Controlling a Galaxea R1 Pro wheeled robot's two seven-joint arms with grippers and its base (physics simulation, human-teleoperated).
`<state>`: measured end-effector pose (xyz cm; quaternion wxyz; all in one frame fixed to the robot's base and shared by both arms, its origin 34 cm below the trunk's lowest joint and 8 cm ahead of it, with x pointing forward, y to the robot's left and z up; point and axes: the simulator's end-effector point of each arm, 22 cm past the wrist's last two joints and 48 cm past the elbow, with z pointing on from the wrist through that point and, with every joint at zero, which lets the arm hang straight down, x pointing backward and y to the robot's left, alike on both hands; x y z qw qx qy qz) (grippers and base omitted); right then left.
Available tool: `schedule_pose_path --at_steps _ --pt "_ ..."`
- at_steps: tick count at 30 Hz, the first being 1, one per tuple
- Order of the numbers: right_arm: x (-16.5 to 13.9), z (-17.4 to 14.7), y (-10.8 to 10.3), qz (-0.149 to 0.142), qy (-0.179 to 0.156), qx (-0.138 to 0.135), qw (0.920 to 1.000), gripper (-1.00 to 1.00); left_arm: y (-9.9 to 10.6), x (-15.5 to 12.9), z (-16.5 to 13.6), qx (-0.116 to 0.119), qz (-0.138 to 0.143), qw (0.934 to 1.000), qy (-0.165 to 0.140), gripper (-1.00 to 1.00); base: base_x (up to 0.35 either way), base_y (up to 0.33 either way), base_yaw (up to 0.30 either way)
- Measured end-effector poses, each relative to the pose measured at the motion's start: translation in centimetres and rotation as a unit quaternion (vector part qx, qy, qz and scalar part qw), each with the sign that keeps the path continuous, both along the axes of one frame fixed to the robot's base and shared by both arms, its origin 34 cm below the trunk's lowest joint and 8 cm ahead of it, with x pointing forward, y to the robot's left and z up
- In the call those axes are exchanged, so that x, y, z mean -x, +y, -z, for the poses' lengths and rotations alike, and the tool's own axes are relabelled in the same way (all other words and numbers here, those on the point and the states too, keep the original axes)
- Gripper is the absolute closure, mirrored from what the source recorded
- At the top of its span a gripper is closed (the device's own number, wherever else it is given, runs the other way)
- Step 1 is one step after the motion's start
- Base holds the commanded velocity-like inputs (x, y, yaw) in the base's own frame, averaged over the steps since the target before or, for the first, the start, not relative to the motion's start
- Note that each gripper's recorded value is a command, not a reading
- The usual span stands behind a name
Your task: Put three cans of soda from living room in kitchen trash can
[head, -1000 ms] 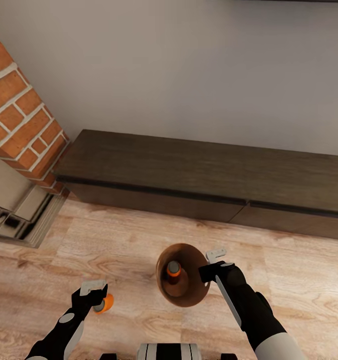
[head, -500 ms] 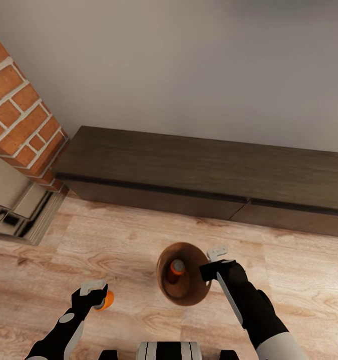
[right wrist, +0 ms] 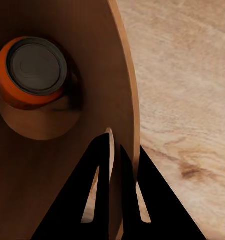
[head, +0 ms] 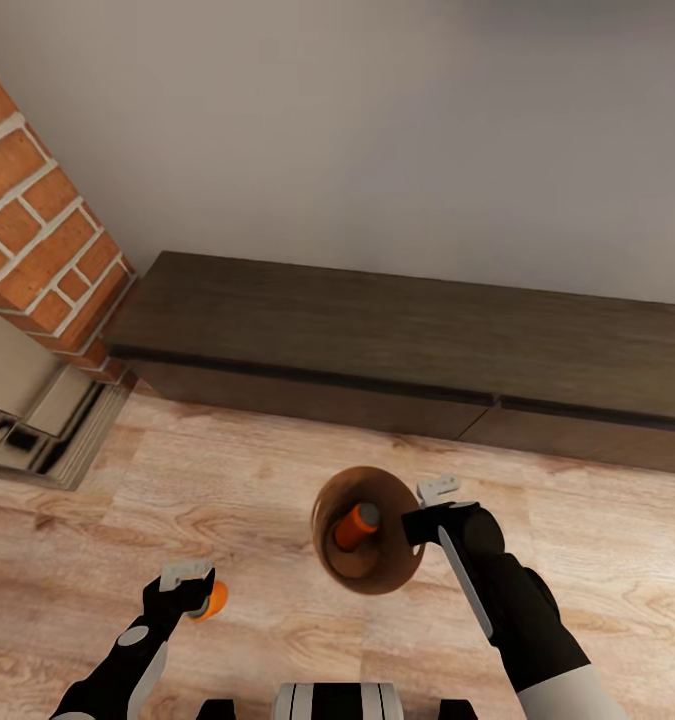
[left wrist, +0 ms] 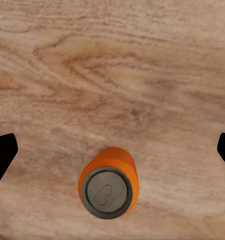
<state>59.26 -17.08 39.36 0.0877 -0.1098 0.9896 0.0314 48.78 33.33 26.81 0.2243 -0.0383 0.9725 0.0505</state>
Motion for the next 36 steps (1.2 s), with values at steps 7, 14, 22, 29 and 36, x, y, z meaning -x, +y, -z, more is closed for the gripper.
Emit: schedule_pose_path --at_steps 7,14,22,29,36 --pt "0.3 0.5 -0.2 -0.001 0.004 0.005 1.0000 1.00 0.0 0.4 0.3 0.000 0.000 1.0000 0.005 -1.00 0.000 0.000 0.000" --pt "0.6 1.0 -0.2 -0.001 0.009 0.006 0.9999 1.00 0.0 0.9 0.7 0.000 0.000 0.9999 0.010 -1.00 0.000 0.000 0.000" --pt "1.1 1.6 -0.2 -0.001 0.016 0.005 0.9999 1.00 0.0 1.4 1.2 0.000 0.000 0.9999 0.017 -1.00 0.000 0.000 0.000" --pt "1.3 1.9 -0.2 -0.001 0.020 0.005 0.9998 1.00 0.0 1.8 1.5 0.000 0.000 0.9998 0.020 -1.00 0.000 0.000 0.000" --pt "1.3 2.0 0.0 -0.001 0.021 0.001 0.9998 1.00 0.0 1.8 1.5 0.000 0.000 0.9998 0.021 -1.00 0.000 0.000 0.000"
